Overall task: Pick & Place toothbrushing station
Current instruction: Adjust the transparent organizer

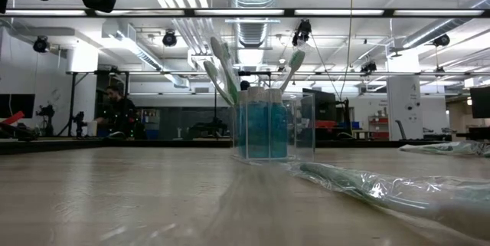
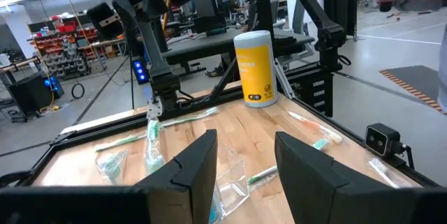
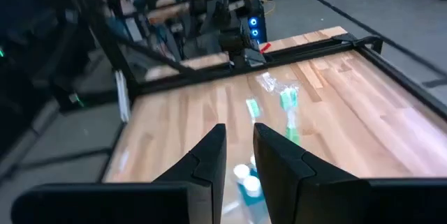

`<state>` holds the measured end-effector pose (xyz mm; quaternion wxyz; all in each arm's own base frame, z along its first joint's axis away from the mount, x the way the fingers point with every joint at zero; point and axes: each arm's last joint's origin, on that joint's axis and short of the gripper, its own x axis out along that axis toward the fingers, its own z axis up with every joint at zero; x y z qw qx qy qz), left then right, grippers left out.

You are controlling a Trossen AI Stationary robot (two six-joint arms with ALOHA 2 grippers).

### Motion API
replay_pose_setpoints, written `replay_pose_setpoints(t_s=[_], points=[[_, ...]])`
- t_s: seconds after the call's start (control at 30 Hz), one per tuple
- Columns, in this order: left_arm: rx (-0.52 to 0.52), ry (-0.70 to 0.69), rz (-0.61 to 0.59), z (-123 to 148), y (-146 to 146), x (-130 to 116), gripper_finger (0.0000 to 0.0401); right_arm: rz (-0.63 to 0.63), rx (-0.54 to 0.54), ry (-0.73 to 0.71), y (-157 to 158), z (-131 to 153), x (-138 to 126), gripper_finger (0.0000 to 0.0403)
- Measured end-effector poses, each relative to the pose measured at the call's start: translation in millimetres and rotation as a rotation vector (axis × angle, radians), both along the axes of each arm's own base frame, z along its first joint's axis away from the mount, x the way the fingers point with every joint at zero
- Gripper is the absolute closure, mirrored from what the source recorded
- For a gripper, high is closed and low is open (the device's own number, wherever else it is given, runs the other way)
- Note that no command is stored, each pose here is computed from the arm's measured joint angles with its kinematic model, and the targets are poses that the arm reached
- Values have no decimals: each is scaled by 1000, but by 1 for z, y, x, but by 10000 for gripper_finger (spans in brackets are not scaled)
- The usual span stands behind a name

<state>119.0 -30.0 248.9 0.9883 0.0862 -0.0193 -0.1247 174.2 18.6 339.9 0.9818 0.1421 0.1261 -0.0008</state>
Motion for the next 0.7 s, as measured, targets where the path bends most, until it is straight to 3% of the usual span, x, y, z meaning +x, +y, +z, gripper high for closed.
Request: replay_pose_setpoints(t_s=[0.17, 0.47, 0.7], points=[[0, 0, 0, 0, 0, 0, 252, -63, 135, 12, 0, -2, 2, 335], [0, 1, 0, 0, 0, 0, 252, -96, 101, -13, 0, -4, 19, 335], [0, 2, 1, 0, 0, 0, 252, -155, 170, 59, 3, -20, 41, 335]])
